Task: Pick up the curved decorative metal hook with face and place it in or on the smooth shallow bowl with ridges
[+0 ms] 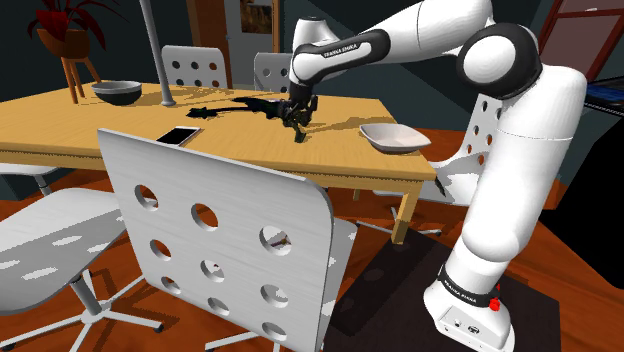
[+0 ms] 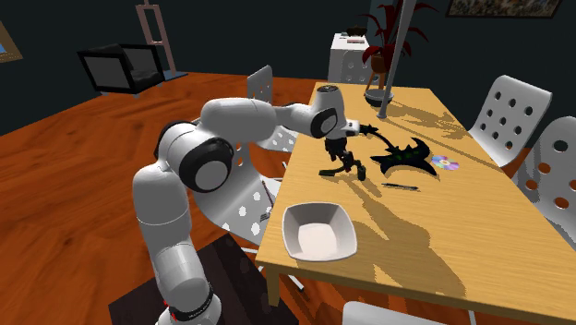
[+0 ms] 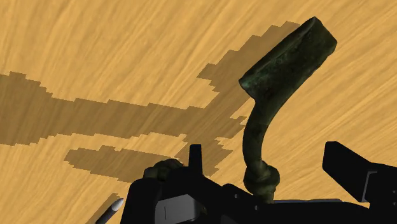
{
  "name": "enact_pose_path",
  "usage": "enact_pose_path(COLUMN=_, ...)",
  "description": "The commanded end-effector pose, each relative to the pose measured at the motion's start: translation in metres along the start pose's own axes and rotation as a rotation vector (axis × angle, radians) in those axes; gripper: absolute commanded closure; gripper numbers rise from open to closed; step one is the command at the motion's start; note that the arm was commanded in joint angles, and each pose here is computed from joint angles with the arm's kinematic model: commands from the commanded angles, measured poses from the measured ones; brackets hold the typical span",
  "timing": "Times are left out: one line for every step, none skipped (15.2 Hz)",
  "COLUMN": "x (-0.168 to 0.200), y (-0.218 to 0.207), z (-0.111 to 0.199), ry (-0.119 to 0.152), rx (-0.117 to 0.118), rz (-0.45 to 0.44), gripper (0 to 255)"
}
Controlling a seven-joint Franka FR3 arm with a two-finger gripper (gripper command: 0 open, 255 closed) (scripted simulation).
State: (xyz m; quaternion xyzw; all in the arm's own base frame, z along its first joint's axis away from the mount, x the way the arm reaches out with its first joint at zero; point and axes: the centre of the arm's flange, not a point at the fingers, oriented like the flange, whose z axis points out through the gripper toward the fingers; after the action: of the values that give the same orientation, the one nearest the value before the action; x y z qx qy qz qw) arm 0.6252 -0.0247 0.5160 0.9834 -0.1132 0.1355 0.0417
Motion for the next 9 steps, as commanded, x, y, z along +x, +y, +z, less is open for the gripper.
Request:
enact_pose_path(x=0.001, y=0.001, z=0.010, ry=0.002, rx=-0.001, rz=0.001, gripper=0)
enact_pose_path(x=0.001, y=0.001, z=0.016, ry=0.002, rx=-0.001, rz=0.001, gripper=0)
enact_pose_path(x=0.001, y=0.001, z=0.021, ry=0.002, rx=-0.001, rz=0.001, gripper=0)
enact_pose_path(x=0.001, y=0.001, z=0.029, ry=0.002, rx=-0.001, rz=0.001, gripper=0)
enact_pose_path(x=0.001, y=0.001, z=0.029, ry=0.002, rx=-0.001, rz=0.001, gripper=0)
enact_pose_path(x=0.001, y=0.001, z=0.029, ry=0.002, rx=-0.001, rz=0.001, gripper=0)
enact_pose_path(x=0.001, y=0.001, z=0.029, ry=0.002, rx=-0.001, rz=0.001, gripper=0)
enact_pose_path(x=0.001, y=0.001, z=0.029, ry=0.002, rx=-0.001, rz=0.001, gripper=0)
enact_pose_path(x=0.001, y=0.001, z=0.029, ry=0.002, rx=-0.001, rz=0.001, gripper=0)
